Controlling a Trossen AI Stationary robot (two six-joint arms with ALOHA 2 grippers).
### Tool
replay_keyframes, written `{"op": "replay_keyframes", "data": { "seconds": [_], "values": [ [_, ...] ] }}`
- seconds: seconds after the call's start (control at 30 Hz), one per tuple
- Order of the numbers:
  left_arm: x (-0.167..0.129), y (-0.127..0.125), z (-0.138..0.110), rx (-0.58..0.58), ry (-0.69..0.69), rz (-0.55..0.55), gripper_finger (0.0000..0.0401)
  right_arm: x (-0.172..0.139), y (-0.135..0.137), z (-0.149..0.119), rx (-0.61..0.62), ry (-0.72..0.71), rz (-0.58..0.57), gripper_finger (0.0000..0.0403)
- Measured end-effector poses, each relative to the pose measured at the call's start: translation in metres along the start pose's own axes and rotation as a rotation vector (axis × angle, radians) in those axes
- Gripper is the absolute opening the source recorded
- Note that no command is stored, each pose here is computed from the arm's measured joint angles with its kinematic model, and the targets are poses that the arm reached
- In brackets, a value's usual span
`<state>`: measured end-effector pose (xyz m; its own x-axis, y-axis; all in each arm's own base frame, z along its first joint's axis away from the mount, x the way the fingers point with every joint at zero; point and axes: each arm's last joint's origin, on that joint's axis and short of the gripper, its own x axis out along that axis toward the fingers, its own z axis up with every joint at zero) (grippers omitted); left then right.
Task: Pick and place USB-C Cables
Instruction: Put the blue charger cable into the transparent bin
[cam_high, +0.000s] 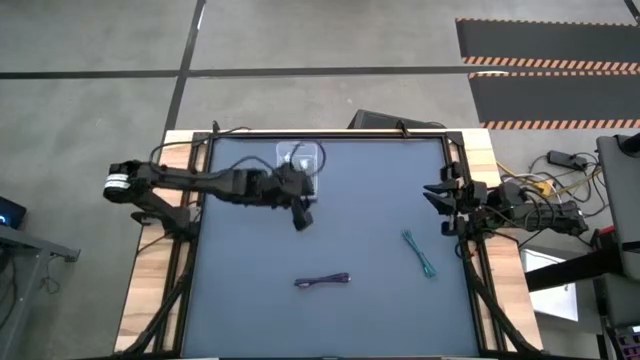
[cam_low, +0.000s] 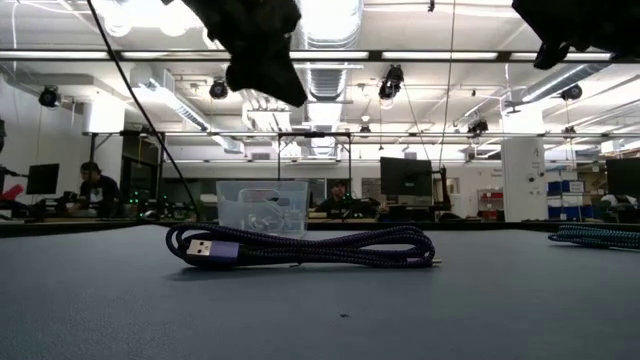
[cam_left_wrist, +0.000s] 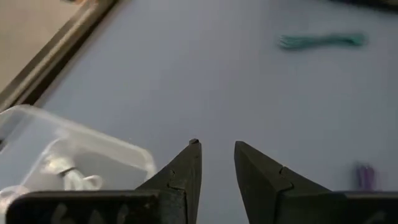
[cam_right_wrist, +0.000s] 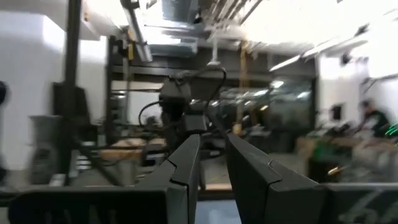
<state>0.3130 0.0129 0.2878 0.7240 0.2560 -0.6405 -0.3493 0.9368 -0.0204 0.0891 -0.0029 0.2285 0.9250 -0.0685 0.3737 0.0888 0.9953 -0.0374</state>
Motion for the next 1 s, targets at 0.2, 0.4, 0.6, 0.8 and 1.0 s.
{"op": "replay_keyframes", "data": {
  "seconds": [0.2, 0.4, 0.6, 0.8, 1.0],
  "values": [
    [-0.005, -0.036, -0.011, 0.189, 0.010, -0.088, 0.0080, 0.008, 0.004, -0.011, 0.214, 0.098, 0.065, 0.0068],
    [-0.013, -0.057, -0.017, 0.294, -0.009, -0.146, 0.0080, 0.017, 0.008, -0.022, 0.313, 0.181, 0.078, 0.0068],
    [-0.017, -0.069, -0.023, 0.326, -0.008, -0.179, 0.0080, 0.028, 0.011, -0.039, 0.410, 0.302, 0.052, 0.0068],
    [-0.018, -0.067, -0.035, 0.338, 0.009, -0.182, 0.0080, 0.032, 0.013, -0.055, 0.537, 0.443, 0.003, 0.0068],
    [-0.024, -0.057, -0.049, 0.301, -0.021, -0.166, 0.0080, 0.040, 0.014, -0.054, 0.580, 0.587, -0.046, 0.0068]
  ]
}}
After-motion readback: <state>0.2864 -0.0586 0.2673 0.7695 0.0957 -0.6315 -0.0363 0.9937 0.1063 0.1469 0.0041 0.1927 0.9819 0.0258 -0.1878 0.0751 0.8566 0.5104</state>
